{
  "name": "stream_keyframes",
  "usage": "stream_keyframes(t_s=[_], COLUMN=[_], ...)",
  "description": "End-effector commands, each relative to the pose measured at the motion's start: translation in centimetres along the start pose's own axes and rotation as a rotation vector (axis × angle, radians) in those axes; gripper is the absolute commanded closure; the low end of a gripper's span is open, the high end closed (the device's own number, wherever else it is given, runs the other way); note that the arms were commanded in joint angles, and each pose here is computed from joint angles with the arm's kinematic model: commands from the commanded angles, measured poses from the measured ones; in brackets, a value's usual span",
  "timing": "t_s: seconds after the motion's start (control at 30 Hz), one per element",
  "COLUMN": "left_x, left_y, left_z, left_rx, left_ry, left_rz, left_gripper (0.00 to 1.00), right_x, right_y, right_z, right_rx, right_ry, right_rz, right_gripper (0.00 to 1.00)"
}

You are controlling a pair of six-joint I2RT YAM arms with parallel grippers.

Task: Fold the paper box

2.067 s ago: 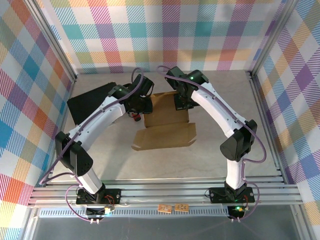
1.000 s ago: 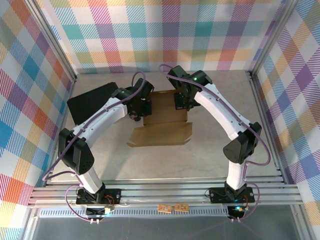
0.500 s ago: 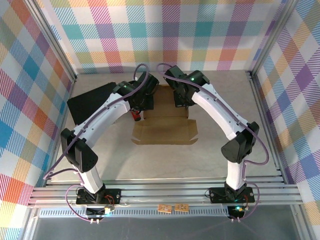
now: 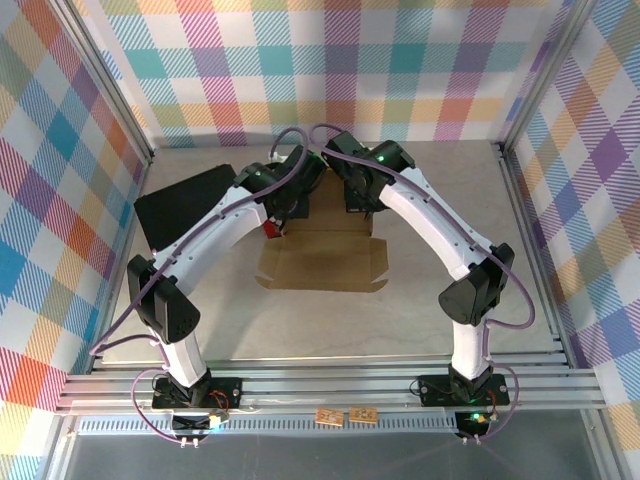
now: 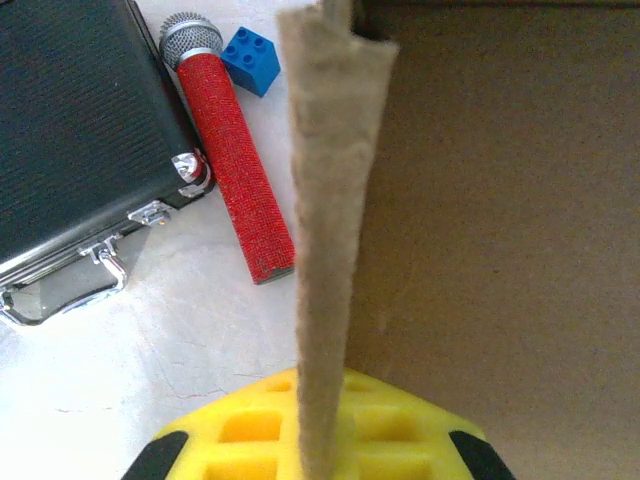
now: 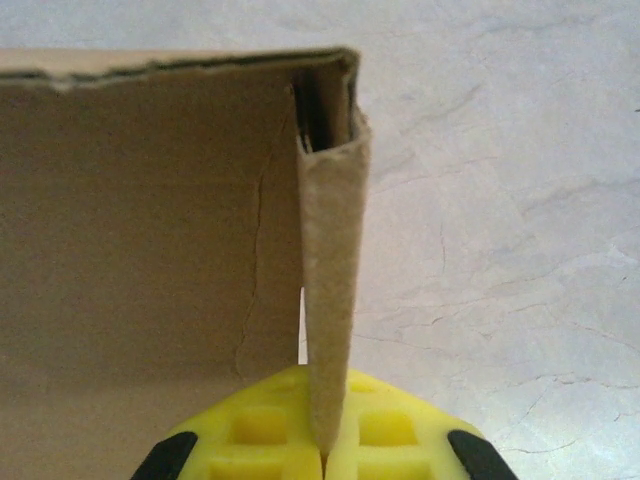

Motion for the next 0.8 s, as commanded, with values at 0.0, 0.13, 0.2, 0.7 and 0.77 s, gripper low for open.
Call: stream_keyframes(t_s=[0.0, 0.13, 0.2, 0.7, 0.77], left_x=[-0.3, -0.7, -1.1, -2.6, -0.9], left_y=[1.7, 1.6, 1.4, 7.2, 8.1], left_z=[-1.0, -2.0, -2.8, -11.0, -11.2], left_rx=[-0.089, -0.030, 0.018, 0.193, 0.189], left_ry=[-0.066, -0.066, -0.054, -0.053, 0.004], left_rz=[0.004, -0.017, -0.041, -0.550, -0.716], left_gripper=[1.00, 1.00, 0.93, 0.40, 0.38], right_x=[1.1, 1.3, 1.4, 3.3, 3.8], right_y=[-1.4, -1.4, -1.5, -4.9, -5.3], right_z=[-0.4, -0.5, -0.3, 4.1, 5.2], right_rx=[0.049, 0.017, -0.011, -0.120, -0.152], right_ry=[0.061, 0.059, 0.064, 0.154, 0.158], right_rz=[-0.015, -0.013, -0.002, 0.290, 0.370], right_gripper=[1.00, 1.00, 1.00, 1.00, 1.00])
Point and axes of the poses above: each hand's point on the last joint's axis, 136 mm out from that joint toward the fingers, its own z axis out along the fingers, its own y axis along the line the jaws close on, x = y × z, the point moved 9 cm from there along -z, back along the fingers, and after that the axes turned 5 degrees about -z, right-handed, at the moved point
